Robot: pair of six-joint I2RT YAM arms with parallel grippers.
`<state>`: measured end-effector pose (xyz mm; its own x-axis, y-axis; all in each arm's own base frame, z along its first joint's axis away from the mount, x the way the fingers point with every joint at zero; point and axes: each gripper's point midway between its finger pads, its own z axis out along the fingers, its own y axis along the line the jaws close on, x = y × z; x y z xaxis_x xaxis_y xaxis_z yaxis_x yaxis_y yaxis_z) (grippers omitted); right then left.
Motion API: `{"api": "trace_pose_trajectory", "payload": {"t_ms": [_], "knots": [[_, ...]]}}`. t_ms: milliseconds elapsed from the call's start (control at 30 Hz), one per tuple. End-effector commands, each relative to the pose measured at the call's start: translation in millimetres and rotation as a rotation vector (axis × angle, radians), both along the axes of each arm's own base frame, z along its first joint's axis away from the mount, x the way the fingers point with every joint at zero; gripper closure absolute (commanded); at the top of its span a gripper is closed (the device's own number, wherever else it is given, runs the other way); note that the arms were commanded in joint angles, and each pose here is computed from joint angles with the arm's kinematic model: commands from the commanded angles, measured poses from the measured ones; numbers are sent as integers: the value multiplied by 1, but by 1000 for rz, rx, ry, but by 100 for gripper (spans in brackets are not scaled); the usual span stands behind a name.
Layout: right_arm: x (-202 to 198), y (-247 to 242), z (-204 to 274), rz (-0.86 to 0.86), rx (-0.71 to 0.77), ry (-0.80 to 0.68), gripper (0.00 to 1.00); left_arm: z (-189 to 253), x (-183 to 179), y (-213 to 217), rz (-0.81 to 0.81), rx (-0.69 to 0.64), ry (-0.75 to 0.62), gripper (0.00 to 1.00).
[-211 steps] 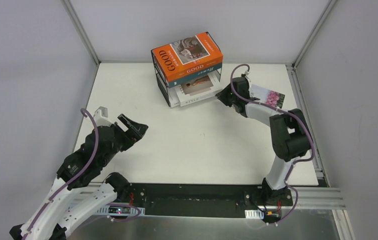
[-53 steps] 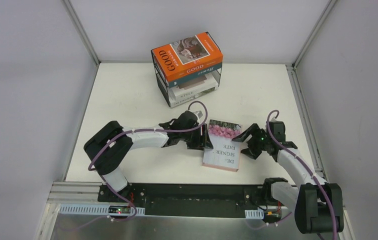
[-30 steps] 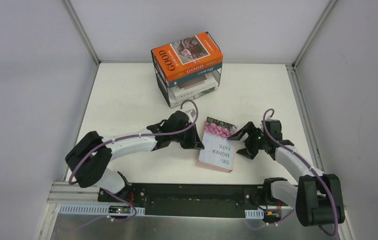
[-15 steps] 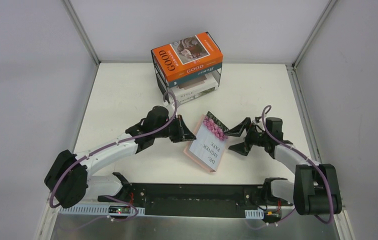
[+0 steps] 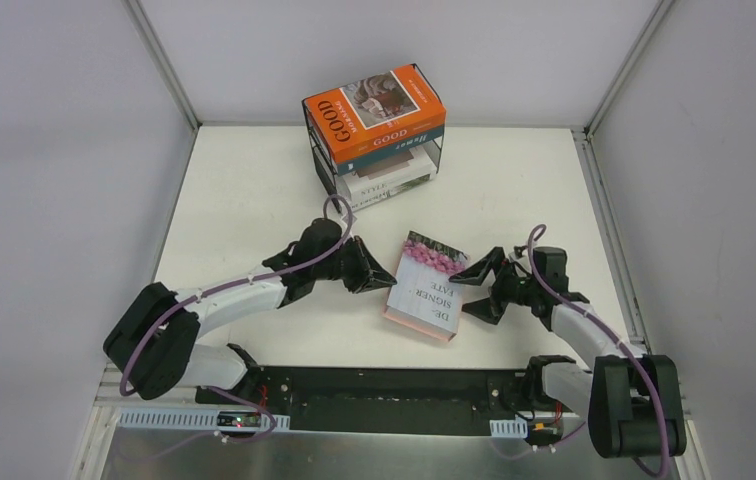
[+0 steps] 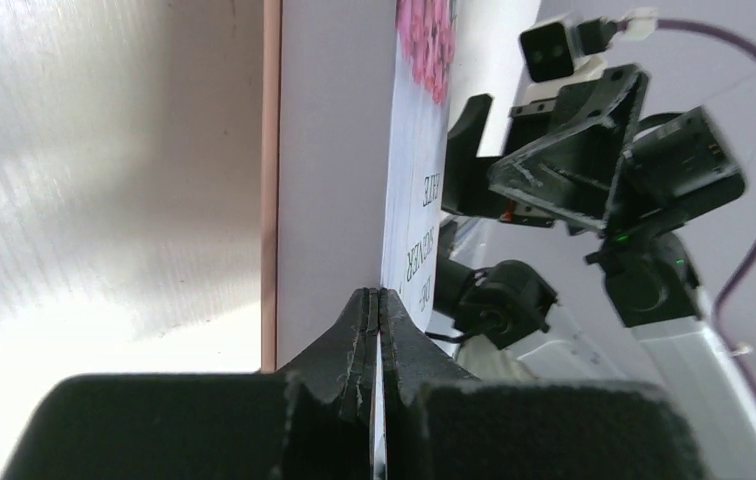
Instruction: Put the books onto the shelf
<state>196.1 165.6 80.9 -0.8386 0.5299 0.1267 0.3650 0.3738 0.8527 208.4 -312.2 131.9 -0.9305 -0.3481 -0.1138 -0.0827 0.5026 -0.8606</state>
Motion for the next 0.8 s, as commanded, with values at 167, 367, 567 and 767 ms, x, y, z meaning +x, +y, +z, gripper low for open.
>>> {"api": "trace_pose_trajectory", "payload": {"t_ms": [167,367,567,767], "knots": [[3,2,-7,15,23,-5,1,16,17,-6,71,-181,106,100],[20,11,7,-25,166,-22,12,9,18,-6,85,-200,138,100],[31,12,16,-84,247,-45,29,8,19,0,101,-189,135,100],[46,10,21,-156,324,-63,31,7,20,5,110,-185,134,100]]}}
